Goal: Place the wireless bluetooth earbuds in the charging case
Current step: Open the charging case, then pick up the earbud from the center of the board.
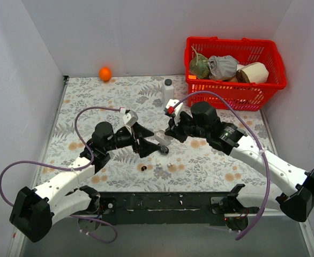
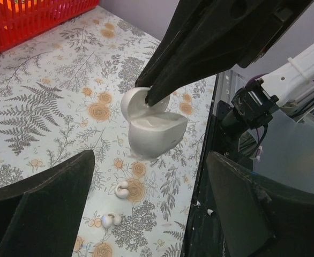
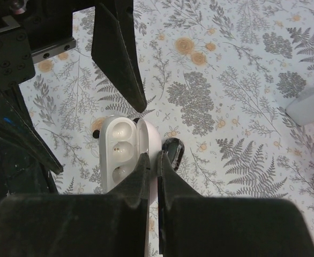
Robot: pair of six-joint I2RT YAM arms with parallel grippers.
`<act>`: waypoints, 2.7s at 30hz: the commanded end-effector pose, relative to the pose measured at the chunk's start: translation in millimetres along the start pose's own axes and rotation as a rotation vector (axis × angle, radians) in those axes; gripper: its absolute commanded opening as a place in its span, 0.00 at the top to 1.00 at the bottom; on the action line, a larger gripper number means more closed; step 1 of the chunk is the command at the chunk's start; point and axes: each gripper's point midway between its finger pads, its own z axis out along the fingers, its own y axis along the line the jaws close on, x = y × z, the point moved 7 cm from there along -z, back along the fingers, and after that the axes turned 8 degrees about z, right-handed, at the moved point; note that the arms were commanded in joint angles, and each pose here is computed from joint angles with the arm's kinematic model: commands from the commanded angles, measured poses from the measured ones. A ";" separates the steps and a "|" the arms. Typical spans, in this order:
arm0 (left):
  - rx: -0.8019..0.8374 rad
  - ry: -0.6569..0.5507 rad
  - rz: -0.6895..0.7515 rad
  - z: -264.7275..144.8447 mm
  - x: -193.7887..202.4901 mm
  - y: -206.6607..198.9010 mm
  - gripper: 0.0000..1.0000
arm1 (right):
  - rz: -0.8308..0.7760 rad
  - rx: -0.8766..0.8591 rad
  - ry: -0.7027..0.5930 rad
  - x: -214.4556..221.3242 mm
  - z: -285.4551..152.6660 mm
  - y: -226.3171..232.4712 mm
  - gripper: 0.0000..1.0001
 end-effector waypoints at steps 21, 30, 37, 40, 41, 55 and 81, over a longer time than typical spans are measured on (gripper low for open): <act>0.160 -0.006 0.108 6.0 4.8 -4.8 0.39 | -0.032 -0.096 -0.028 -19.4 12.6 17.1 0.99; 0.197 0.019 0.099 7.9 11.3 -5.0 0.55 | -0.031 -0.102 -0.031 -20.1 12.5 19.7 0.99; 0.198 0.018 0.102 6.6 14.1 -5.1 0.88 | -0.033 -0.108 -0.030 -20.9 12.7 22.5 0.99; 0.180 -0.003 0.116 4.6 14.1 -5.2 0.99 | -0.035 -0.110 -0.028 -21.2 12.8 23.0 0.99; 0.176 -0.009 0.120 2.6 15.2 -6.4 1.00 | -0.033 -0.107 -0.027 -20.9 12.8 23.0 0.99; 0.153 -0.165 0.298 -21.1 24.2 -19.4 1.00 | 0.038 -0.073 -0.110 -38.8 4.1 25.0 0.40; -0.201 -0.246 0.293 -74.7 14.2 -28.4 1.00 | 0.420 0.081 0.270 137.0 51.1 2.9 0.62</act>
